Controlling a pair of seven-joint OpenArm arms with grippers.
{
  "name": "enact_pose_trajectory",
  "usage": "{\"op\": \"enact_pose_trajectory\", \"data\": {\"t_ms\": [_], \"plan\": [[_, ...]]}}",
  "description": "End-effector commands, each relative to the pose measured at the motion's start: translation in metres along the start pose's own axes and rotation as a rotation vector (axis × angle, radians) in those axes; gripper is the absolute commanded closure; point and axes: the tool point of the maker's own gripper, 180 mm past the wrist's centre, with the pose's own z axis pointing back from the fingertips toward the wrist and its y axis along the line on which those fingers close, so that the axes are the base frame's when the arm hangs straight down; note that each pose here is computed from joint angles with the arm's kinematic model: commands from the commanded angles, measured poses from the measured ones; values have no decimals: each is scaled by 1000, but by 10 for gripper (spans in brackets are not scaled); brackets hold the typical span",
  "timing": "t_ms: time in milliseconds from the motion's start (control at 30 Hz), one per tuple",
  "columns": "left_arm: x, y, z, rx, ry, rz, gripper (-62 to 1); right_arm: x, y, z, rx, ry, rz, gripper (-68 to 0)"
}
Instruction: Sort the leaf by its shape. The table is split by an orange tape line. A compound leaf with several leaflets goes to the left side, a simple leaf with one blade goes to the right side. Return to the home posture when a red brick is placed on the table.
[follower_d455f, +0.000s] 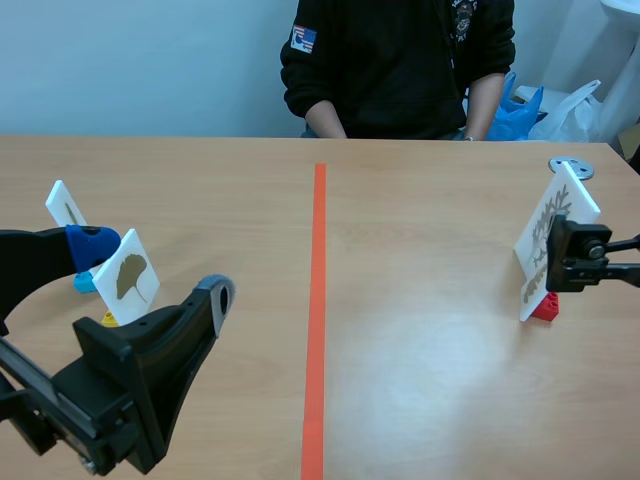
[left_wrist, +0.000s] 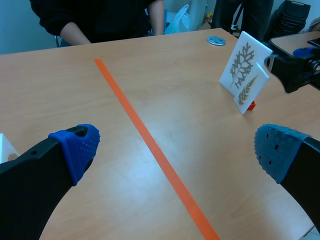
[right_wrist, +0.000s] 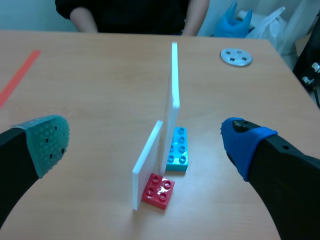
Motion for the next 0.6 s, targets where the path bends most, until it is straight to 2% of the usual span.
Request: {"op": "enact_pose_trajectory", "data": {"t_ms": [0,100,200,400,567], "plan": [[8,0,-1,1,-30,2,-623,24,-5,2,11,-58,24,-665],[8,0,-1,1,-29,1,-623,52,4,14,65,-114,46,-669],[7,0,-1,1,-27,-7,-623,71,21,27,158,-129,52,-669],[7,1,-1,8,-26,-8,-623,79,69,55,385,-68,30,-670],[4,3,-1,14,-8,-60,-623,77,100,79,519,-14,54,-670]]}}
